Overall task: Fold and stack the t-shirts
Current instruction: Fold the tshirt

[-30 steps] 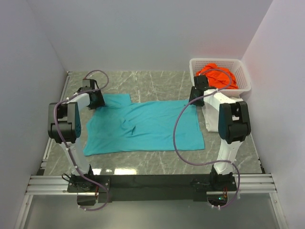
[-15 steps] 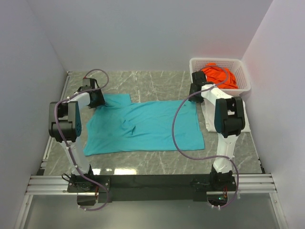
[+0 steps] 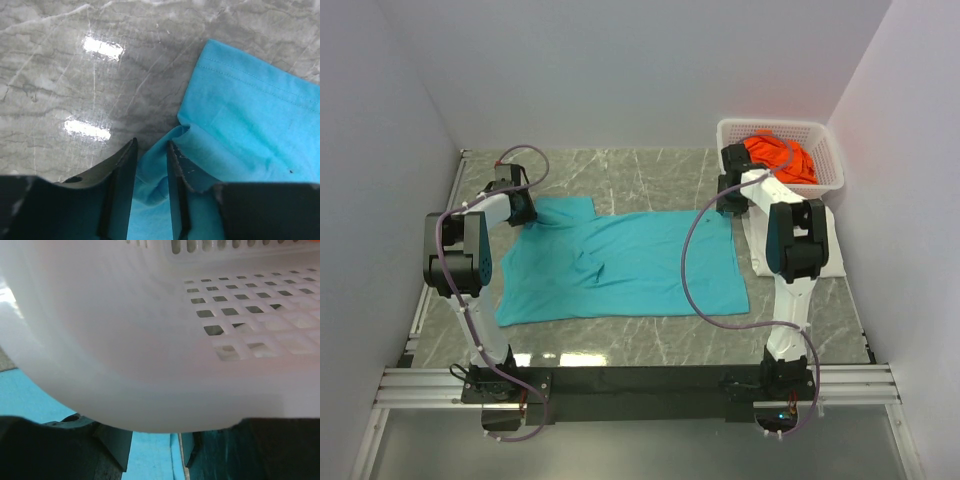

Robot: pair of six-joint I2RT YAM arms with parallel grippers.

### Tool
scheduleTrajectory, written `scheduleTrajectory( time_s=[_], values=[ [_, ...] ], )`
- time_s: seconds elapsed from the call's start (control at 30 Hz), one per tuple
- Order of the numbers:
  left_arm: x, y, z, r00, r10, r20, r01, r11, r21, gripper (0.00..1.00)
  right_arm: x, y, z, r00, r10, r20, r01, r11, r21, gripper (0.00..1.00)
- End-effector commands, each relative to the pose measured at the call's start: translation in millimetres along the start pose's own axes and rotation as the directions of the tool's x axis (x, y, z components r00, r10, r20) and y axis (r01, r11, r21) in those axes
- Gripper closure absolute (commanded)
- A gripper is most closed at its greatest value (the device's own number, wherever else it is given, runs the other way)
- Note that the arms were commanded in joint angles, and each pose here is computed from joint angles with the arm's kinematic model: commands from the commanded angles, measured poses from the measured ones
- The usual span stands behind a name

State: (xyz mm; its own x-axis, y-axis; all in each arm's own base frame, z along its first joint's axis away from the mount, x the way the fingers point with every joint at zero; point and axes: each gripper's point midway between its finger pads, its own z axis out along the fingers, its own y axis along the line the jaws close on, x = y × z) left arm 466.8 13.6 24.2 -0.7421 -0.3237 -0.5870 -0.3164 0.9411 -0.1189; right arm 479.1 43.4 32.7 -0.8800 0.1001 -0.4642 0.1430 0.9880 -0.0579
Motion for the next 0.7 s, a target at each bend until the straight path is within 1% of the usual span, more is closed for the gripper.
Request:
scheduleTrajectory(
  time_s=[0.0,0.03,0.07,0.13,0.17,0.23,0.27,0.33,0.37,0.4,0.43,0.47,0.5,0.53,0.57,0.6,0.63,0.67],
  values=[
    [47,11,6,0.99,0.0,-0.142,-0.007,0.999,-0.051,0.65,-1,4,7,1.0,-0.017,0.004,0.017,0.999,-0.047,0.56],
    [47,15,4,0.99,0.0,-0.138,-0.01,0.998,-0.069,0.66,0,5,5,1.0,-0.006,0.015,0.006,0.999,-0.053,0.56],
    [49,17,3,0.99,0.003,-0.141,-0.014,0.997,-0.079,0.66,-7,6,-9,0.998,0.004,0.056,0.0,0.998,-0.069,0.56],
    [44,20,-1,0.993,0.003,-0.118,-0.014,0.995,-0.097,0.66,-3,8,-14,0.996,0.023,0.091,-0.015,0.996,-0.086,0.56],
    [42,21,-2,0.994,-0.002,-0.111,-0.009,0.995,-0.101,0.65,-11,8,-29,0.991,0.039,0.129,-0.027,0.995,-0.096,0.56],
    [34,18,-5,0.996,-0.01,-0.084,0.002,0.996,-0.092,0.64,-9,16,-42,0.986,0.052,0.159,-0.033,0.992,-0.118,0.56],
    [31,16,-6,0.997,-0.017,-0.074,0.011,0.996,-0.083,0.63,-16,20,-62,0.976,0.056,0.208,-0.029,0.991,-0.129,0.56],
    [26,15,-9,0.998,-0.028,-0.058,0.024,0.996,-0.083,0.59,-11,35,-77,0.97,0.045,0.24,-0.009,0.988,-0.152,0.56],
    [23,12,-11,0.998,-0.037,-0.049,0.033,0.997,-0.074,0.56,-12,56,-101,0.959,0.026,0.283,0.029,0.981,-0.19,0.56],
    [13,10,-20,0.999,-0.049,-0.019,0.047,0.997,-0.063,0.53,-5,70,-108,0.957,0.016,0.291,0.052,0.973,-0.227,0.56],
    [8,8,-25,0.998,-0.068,-0.002,0.068,0.996,-0.057,0.45,-3,83,-122,0.949,0.008,0.316,0.079,0.962,-0.26,0.56],
    [3,7,-32,0.997,-0.079,0.014,0.08,0.996,-0.05,0.42,11,113,-134,0.945,-0.037,0.324,0.14,0.944,-0.3,0.56],
    [-9,6,-47,0.994,-0.092,0.056,0.094,0.994,-0.046,0.38,19,134,-143,0.944,-0.061,0.325,0.181,0.918,-0.353,0.56],
    [-15,6,-54,0.992,-0.1,0.076,0.104,0.994,-0.045,0.28,30,154,-151,0.937,-0.103,0.334,0.235,0.892,-0.386,0.56],
    [-21,7,-63,0.988,-0.116,0.098,0.122,0.991,-0.05,0.22,37,174,-158,0.929,-0.132,0.345,0.277,0.868,-0.411,0.55],
    [-31,10,-81,0.982,-0.126,0.139,0.135,0.989,-0.057,0.18,59,208,-173,0.915,-0.191,0.356,0.351,0.812,-0.466,0.55],
    [-34,13,-89,0.979,-0.131,0.156,0.143,0.987,-0.07,0.1,75,229,-174,0.903,-0.247,0.352,0.405,0.764,-0.502,0.55],
    [-35,17,-97,0.975,-0.147,0.169,0.162,0.983,-0.081,0.07,80,247,-183,0.888,-0.271,0.372,0.44,0.736,-0.515,0.55]
  ],
)
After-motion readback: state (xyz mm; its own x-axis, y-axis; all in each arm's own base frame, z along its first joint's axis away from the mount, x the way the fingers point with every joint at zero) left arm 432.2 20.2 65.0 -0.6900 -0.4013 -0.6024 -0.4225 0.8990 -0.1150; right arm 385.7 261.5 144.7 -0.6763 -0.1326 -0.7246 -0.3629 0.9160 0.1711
